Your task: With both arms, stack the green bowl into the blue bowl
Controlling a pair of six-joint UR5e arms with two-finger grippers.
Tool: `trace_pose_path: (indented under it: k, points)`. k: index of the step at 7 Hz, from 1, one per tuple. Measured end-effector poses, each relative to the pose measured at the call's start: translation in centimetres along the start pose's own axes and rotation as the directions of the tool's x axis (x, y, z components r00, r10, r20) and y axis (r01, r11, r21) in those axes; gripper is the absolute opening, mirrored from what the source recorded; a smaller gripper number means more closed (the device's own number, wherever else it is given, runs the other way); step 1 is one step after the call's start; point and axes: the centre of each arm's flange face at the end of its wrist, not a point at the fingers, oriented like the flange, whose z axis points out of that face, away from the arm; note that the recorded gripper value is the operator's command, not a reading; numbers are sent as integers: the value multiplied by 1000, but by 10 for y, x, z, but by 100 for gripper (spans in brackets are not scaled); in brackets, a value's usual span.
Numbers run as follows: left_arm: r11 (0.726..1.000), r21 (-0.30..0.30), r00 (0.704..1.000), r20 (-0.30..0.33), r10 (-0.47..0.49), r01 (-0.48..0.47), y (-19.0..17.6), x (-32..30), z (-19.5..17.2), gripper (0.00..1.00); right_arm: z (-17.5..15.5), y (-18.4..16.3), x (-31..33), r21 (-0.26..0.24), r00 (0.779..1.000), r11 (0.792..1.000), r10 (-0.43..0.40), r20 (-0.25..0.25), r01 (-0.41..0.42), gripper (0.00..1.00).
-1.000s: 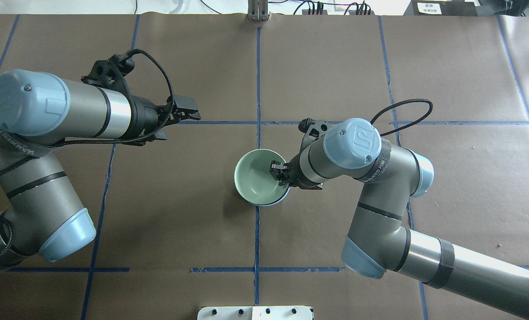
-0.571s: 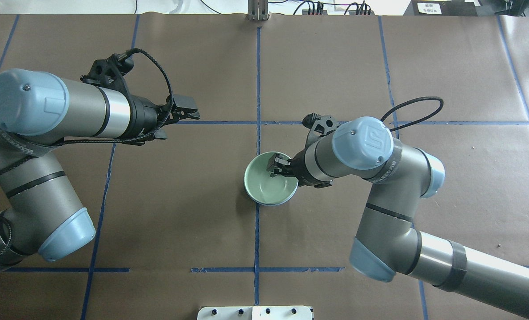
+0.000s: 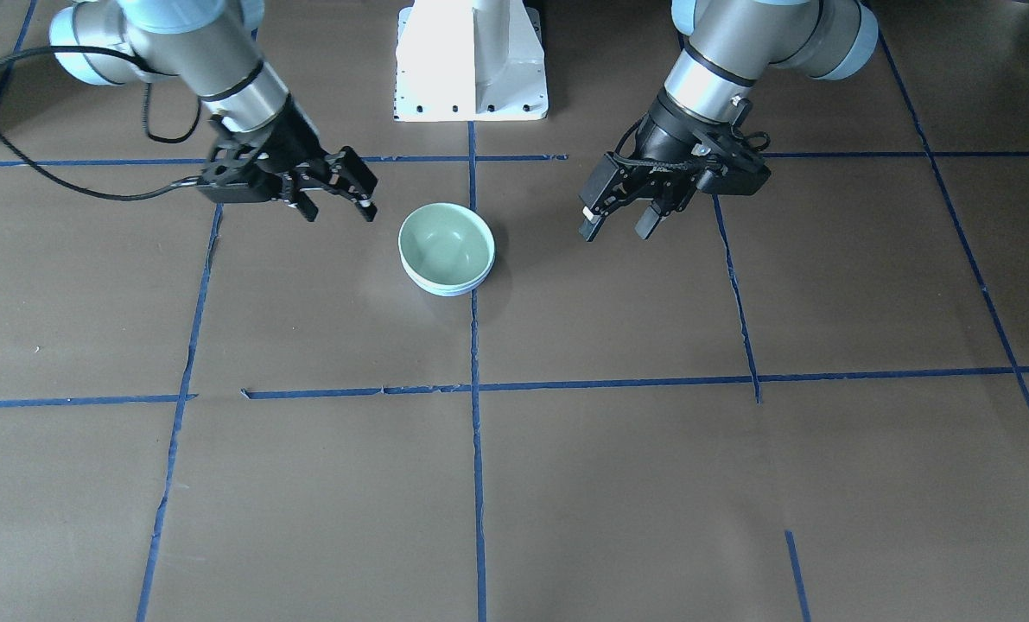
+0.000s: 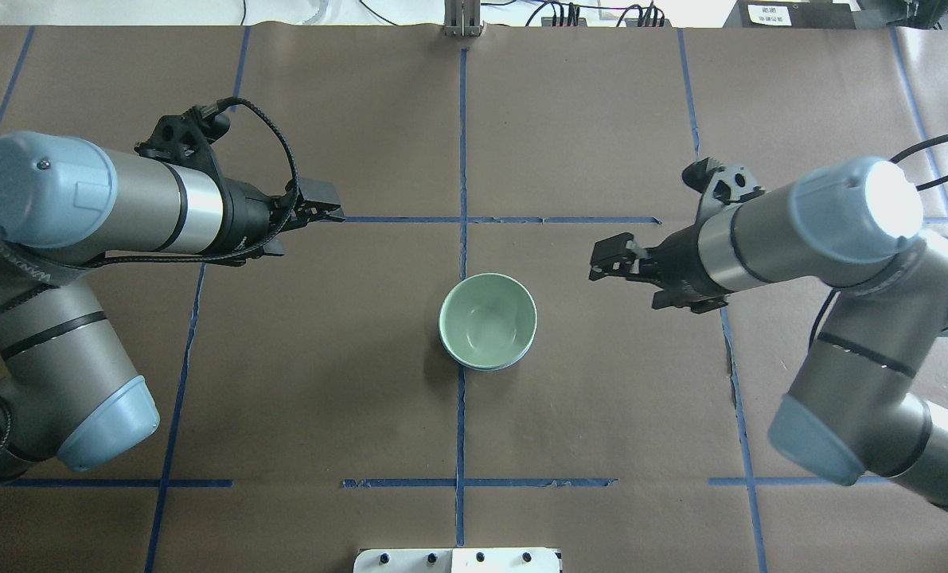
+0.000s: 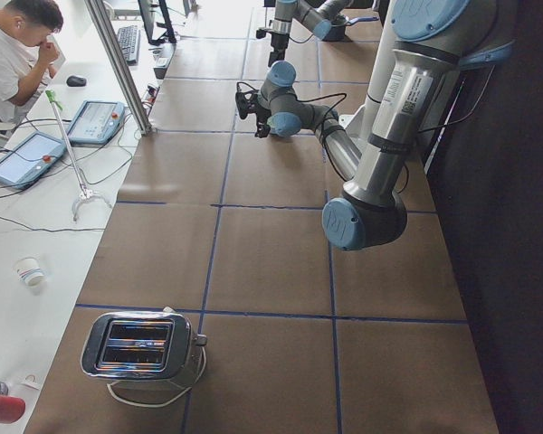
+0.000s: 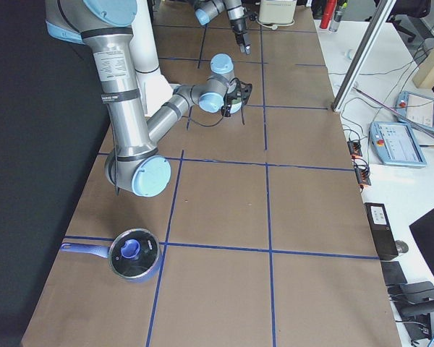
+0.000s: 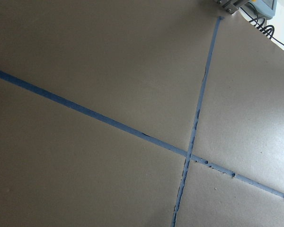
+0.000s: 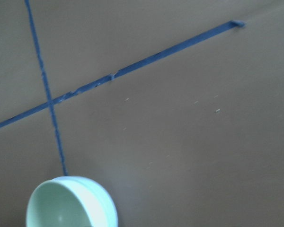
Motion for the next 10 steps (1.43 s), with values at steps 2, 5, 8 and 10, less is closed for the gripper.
trace_pose_path:
  k: [2,5,8,10]
  points:
    - [980,-17,974,111,197,-197,-9,-76,-3,99,-53,-70,121,1,982,987,-159,-99,160,100]
    - [873,-141,843,228,487,-466,-88,-216,-67,99,-124,-153,279,-64,861,902,-426,-277,426,100]
    - [786,-244,743,260,617,-568,-187,-339,-172,100,-190,-190,366,-164,803,839,-545,-244,519,100]
    - [787,-337,737,293,609,-516,-217,-398,-230,100,-195,-190,407,-208,775,806,-591,-223,554,100]
